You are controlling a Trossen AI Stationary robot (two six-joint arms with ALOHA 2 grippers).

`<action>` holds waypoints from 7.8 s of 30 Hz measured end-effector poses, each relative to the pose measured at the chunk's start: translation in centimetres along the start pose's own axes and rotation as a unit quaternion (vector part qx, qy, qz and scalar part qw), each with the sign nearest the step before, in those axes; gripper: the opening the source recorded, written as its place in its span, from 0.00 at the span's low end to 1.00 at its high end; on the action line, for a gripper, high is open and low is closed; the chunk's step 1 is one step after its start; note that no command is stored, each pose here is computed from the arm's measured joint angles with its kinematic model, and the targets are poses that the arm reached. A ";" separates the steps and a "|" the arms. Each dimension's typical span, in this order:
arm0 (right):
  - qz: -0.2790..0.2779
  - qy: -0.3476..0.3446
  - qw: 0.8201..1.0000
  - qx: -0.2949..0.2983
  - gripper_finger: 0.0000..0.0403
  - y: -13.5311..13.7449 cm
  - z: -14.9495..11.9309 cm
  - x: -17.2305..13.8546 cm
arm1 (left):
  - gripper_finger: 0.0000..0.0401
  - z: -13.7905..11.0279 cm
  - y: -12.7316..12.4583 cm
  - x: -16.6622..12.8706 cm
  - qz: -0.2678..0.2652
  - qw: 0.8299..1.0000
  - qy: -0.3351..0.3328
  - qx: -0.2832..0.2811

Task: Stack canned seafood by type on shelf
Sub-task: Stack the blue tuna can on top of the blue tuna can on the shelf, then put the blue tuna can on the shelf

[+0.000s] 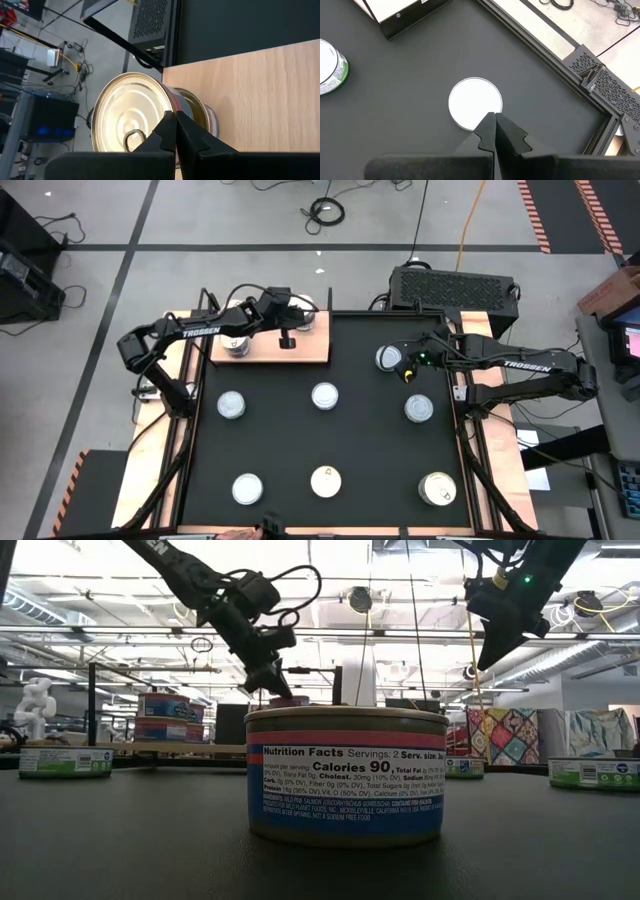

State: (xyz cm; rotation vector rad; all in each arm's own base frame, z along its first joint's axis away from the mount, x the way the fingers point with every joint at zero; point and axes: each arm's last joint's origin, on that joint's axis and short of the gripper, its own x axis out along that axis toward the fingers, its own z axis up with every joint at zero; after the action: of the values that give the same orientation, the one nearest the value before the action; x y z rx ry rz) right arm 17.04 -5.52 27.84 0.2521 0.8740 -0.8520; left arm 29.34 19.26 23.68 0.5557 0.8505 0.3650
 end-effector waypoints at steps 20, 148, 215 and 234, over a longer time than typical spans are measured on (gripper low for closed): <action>0.001 0.001 1.000 -0.009 0.00 0.0 0.0 0.0 | 0.00 -0.3 -0.3 0.2 -0.021 0.999 0.006 -0.026; 0.269 0.293 0.898 -0.187 0.00 7.5 -18.2 -13.1 | 0.44 31.0 -38.1 -0.7 -0.188 0.885 -0.424 0.034; 0.286 0.335 0.884 -0.158 0.00 12.6 -22.6 -9.1 | 0.44 29.1 -37.5 2.5 -0.134 0.840 -0.396 0.346; 0.288 0.329 0.885 -0.161 0.00 13.0 -21.8 -8.4 | 0.44 28.8 -38.2 2.2 -0.142 0.813 -0.398 0.400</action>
State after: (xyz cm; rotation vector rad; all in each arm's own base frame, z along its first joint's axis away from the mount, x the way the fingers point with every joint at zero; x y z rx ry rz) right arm 11.36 18.92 18.61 0.4924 1.4598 -0.0317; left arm 56.49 -19.18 14.97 1.2321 0.2043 -0.5361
